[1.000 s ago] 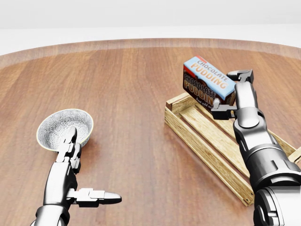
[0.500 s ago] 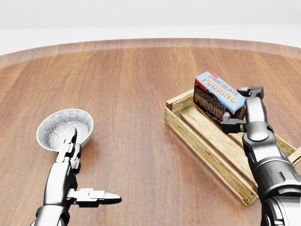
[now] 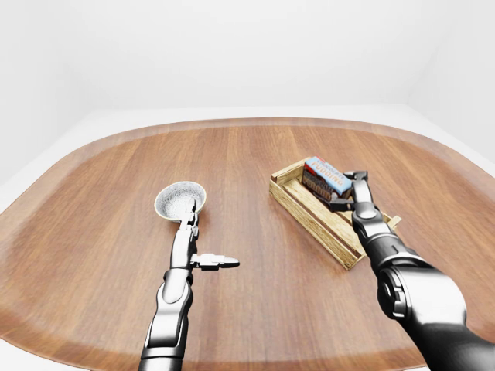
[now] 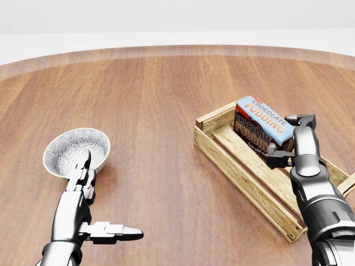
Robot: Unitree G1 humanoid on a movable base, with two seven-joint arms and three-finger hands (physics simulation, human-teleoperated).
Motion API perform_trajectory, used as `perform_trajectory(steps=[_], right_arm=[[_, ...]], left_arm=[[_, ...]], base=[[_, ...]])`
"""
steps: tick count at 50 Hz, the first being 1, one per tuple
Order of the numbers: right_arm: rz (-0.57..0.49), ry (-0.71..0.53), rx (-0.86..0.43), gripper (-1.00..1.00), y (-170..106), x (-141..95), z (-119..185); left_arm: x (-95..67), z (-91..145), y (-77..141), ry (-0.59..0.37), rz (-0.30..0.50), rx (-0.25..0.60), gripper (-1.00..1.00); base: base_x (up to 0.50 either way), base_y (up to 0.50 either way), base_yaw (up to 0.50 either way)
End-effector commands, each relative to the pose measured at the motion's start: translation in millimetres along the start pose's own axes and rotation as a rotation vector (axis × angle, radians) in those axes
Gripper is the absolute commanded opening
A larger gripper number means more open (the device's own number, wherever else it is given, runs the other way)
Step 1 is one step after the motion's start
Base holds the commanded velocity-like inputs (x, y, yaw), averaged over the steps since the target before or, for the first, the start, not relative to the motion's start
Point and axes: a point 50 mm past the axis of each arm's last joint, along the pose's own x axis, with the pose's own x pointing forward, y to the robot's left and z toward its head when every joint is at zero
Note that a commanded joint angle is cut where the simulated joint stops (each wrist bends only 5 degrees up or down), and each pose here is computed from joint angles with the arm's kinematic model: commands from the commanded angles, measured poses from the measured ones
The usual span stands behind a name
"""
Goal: Pick up the chocolate pudding and put it in the tray.
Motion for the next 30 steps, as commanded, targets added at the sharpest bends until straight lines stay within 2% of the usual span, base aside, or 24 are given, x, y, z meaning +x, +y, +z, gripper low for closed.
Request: perform_trajectory(steps=[1,30], right_arm=[[-0.016,0.025,0.033,-1.0,-3,-1,-9],[-0.021,0.097,0.018,-1.0,-2,-8,-38]], left_arm=[[0.2,2,0,-0.015,-0.006,-0.013,1.0],[0.3,0,0,-0.013,-0.007,-0.012,1.0]], base=[[0.0,0.0,0.0],[0.0,0.0,0.0]])
